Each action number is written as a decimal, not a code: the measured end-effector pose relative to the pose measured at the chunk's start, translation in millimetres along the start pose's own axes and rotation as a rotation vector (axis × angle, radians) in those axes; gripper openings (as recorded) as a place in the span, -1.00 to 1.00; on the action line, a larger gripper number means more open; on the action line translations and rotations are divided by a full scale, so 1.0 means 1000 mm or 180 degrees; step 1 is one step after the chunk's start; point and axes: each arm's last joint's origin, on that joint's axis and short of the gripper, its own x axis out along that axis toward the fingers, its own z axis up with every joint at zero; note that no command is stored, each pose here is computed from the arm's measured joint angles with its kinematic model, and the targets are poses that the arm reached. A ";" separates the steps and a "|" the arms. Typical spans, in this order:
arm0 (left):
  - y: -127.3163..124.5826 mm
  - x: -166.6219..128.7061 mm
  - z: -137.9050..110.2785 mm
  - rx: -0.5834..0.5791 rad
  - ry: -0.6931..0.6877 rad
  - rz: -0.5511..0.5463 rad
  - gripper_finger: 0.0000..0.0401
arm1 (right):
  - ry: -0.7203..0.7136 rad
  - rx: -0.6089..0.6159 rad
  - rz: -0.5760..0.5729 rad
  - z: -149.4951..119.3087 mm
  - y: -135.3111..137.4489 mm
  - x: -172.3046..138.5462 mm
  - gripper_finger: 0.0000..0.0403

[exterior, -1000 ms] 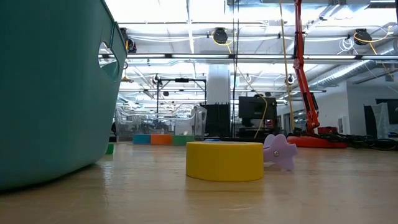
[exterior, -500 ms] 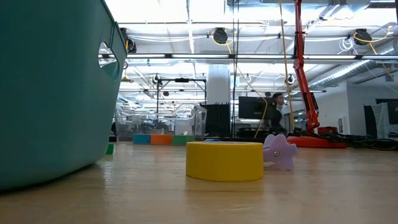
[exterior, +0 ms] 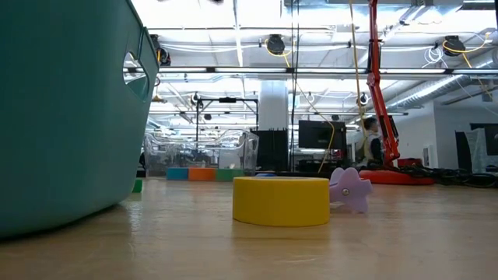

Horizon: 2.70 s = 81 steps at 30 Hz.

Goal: Pick and place Stapler, Stapler remover, tape
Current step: Put the purple staple remover into the orange bin

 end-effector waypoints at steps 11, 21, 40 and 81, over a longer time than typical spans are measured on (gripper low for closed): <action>0.014 0.122 -0.004 0.0745 0.0854 -0.0572 -0.25 | -0.1489 -0.0529 0.0864 0.056 0.031 -0.048 -0.21; 0.002 0.202 -0.037 0.1033 0.1135 -0.1073 -0.25 | -0.2126 -0.0800 0.0476 0.082 0.025 -0.057 -0.21; -0.006 0.225 -0.042 0.1010 0.0878 -0.1221 -0.25 | -0.2210 -0.0794 0.0357 0.084 0.021 -0.057 -0.21; -0.006 0.246 -0.052 0.0914 0.0946 -0.1375 -0.94 | -0.2287 -0.0754 0.0373 0.085 0.021 -0.057 -0.21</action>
